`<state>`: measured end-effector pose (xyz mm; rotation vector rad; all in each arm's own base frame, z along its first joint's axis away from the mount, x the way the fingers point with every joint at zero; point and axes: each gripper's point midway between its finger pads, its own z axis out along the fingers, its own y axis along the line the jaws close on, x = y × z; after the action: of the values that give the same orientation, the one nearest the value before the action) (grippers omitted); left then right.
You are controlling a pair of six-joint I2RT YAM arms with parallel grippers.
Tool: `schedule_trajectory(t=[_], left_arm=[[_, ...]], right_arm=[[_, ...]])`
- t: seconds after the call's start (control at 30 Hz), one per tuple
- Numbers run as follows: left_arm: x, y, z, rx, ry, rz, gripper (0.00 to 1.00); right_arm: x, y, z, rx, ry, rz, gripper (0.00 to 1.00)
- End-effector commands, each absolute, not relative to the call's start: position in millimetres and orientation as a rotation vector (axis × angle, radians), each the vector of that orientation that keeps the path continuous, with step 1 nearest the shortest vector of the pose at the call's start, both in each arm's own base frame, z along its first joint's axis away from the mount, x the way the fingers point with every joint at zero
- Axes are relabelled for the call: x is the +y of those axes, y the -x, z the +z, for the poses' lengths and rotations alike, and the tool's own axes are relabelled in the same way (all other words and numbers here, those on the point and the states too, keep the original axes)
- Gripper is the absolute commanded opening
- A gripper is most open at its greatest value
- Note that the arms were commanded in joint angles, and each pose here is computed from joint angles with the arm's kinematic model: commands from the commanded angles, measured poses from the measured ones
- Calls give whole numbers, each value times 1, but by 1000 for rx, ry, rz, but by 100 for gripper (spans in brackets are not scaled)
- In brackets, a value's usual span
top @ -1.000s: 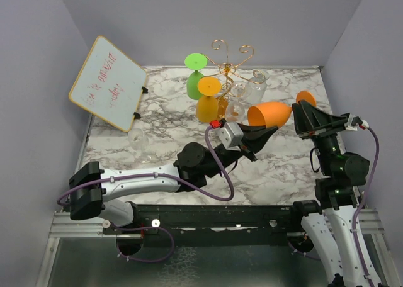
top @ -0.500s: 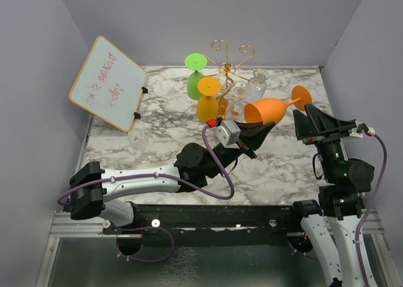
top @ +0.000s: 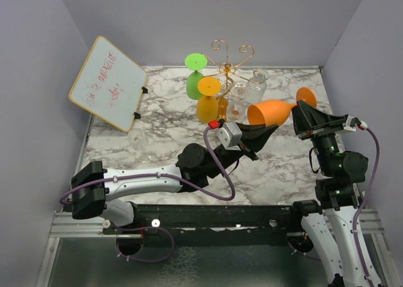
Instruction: Place the wine glass upside down on the wine glass rack
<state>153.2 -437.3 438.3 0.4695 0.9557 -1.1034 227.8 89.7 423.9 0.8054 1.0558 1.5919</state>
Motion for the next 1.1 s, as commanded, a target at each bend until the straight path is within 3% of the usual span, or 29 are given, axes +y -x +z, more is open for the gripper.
schedule_trajectory(t=[0.0, 0.2, 0.37, 0.57, 0.73, 0.93, 1.07], left_arm=[[-441, -139, 441, 910, -504, -1157, 0], [-442, -134, 432, 921, -532, -1178, 0], [-442, -136, 426, 967, -528, -1180, 3], [-433, -142, 421, 1057, -477, -1186, 50], [-409, -138, 413, 1136, -408, -1254, 78], [-376, -141, 399, 1233, -309, -1260, 96], [-367, -142, 395, 1303, -281, -1257, 99]], right_arm=[[92, -220, 433, 1020, -750, 1630, 36], [92, -222, 430, 1008, -737, 1625, 5], [90, -223, 424, 1014, -726, 1580, 1], [84, -215, 421, 993, -626, 1437, 1], [84, -201, 415, 1044, -406, 1174, 1], [84, -198, 390, 1196, -29, 701, 1], [92, -198, 370, 1264, 255, 505, 1]])
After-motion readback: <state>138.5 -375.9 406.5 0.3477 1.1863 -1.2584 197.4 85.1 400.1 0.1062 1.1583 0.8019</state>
